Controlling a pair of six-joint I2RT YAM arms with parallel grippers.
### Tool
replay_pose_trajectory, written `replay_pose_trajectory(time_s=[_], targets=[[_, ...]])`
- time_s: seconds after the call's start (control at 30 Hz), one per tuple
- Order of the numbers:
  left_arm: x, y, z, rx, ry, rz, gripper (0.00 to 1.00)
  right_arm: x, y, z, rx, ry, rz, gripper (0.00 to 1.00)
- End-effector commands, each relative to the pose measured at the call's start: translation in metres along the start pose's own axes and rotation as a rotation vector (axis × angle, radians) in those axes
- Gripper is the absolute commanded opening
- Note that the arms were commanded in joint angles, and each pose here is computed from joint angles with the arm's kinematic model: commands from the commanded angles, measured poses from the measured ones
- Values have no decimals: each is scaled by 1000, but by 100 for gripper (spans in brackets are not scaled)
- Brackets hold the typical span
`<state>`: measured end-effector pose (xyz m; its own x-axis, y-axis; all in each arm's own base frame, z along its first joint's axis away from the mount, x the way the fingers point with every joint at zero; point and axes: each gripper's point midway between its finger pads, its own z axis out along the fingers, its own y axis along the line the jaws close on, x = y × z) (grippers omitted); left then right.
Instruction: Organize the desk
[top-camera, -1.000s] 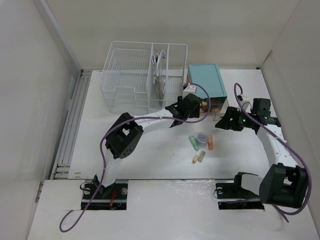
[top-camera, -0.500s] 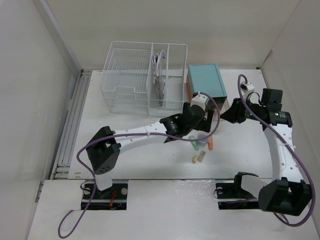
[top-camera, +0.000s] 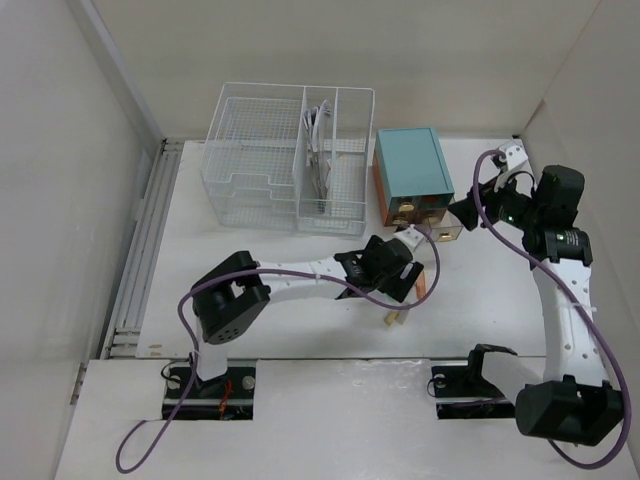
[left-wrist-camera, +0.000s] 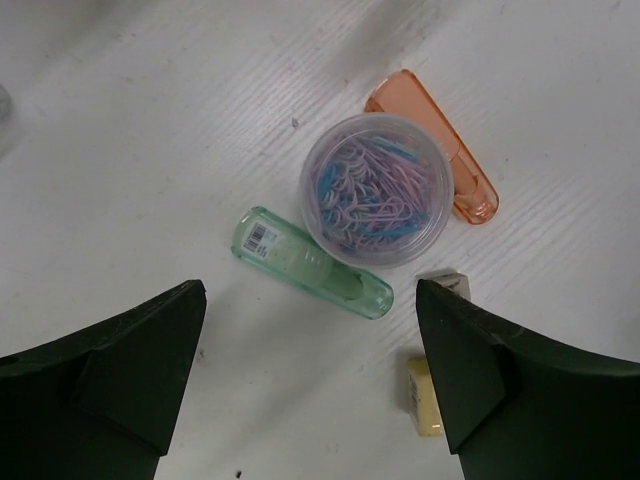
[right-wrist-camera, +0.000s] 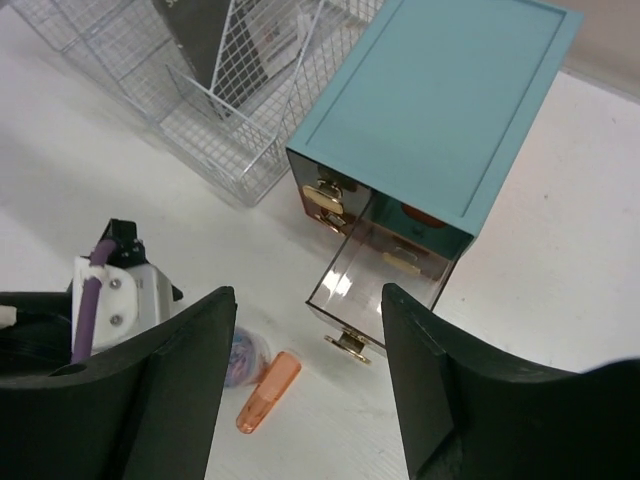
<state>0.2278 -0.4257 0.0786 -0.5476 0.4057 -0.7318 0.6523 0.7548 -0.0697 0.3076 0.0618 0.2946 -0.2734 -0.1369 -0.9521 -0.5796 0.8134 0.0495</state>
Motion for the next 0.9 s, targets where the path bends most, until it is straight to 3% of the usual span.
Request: replay_pose_trajectory(time_s=[0.0,0.27,0.73,0.87], targets=[[-17,-14,7,53,-34,38,85,-5,-11,5,28,-24,-35,66],[-38,-29,11,105,-69,37,85,1,-12,6,34,-8,-22,67],[-39,-38,44,114,-22,59,83,3,-11,5,32,-2,-16,69],[-36,-33,46,81,-10,63,72,-1,-11,4,34,-8,-22,69]])
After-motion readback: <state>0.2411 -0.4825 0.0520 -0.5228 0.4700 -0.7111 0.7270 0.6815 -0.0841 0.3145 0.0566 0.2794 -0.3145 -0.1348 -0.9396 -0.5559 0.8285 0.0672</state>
